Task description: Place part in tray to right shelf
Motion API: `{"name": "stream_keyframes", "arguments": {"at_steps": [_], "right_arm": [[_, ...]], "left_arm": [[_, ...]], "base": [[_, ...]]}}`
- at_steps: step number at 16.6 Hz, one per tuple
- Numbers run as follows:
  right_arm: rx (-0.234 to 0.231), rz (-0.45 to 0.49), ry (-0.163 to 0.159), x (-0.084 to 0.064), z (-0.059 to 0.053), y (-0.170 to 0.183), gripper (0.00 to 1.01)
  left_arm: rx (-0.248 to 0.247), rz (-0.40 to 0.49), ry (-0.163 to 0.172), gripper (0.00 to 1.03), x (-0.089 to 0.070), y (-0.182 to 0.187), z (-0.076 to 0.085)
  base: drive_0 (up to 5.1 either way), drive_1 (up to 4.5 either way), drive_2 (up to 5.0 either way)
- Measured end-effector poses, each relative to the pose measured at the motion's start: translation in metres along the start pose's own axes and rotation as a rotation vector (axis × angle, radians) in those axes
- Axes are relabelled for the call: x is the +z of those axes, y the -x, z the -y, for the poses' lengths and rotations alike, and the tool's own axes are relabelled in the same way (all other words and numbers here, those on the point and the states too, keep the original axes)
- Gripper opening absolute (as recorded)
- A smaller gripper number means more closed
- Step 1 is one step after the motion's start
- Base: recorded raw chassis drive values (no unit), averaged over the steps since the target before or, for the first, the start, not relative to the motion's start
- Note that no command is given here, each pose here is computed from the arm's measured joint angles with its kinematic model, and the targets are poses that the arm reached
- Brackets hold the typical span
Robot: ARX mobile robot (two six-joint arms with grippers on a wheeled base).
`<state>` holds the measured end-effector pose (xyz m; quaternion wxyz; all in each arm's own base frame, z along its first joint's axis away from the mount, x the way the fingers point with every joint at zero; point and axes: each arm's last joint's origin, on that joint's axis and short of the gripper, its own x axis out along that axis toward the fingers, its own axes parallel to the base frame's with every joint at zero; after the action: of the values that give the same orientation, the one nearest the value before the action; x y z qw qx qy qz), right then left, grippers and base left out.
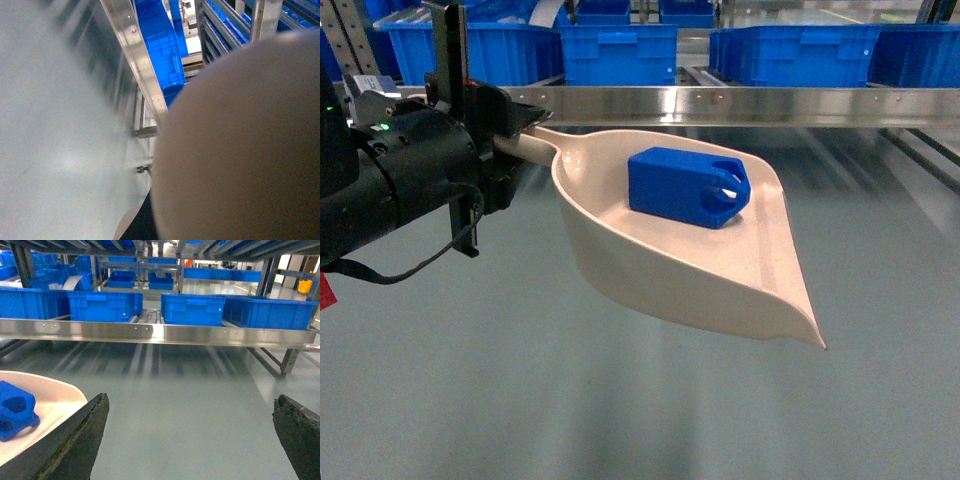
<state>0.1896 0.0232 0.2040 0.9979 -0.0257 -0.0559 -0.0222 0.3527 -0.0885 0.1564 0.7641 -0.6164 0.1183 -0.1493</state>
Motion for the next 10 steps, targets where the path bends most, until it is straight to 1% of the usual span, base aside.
{"name": "stream_keyframes", "arguments": {"at_steps": [4, 10], "right_arm": [[0.000, 0.001, 0.000, 0.0001, 0.0000, 0.0000, 0.98], [0.001, 0.003, -0.001, 0.0003, 0.0000, 0.0000, 0.98]], "left_arm": [[-0.004, 0.001, -0.001, 0.13, 0.0001, 0.0000, 0.0005], [-0.003, 0.003, 0.000, 0.13, 0.0007, 0.0002, 0.0000]], "base": [[0.0, 0.00, 0.0], [2.7, 2.11, -5.1]]}}
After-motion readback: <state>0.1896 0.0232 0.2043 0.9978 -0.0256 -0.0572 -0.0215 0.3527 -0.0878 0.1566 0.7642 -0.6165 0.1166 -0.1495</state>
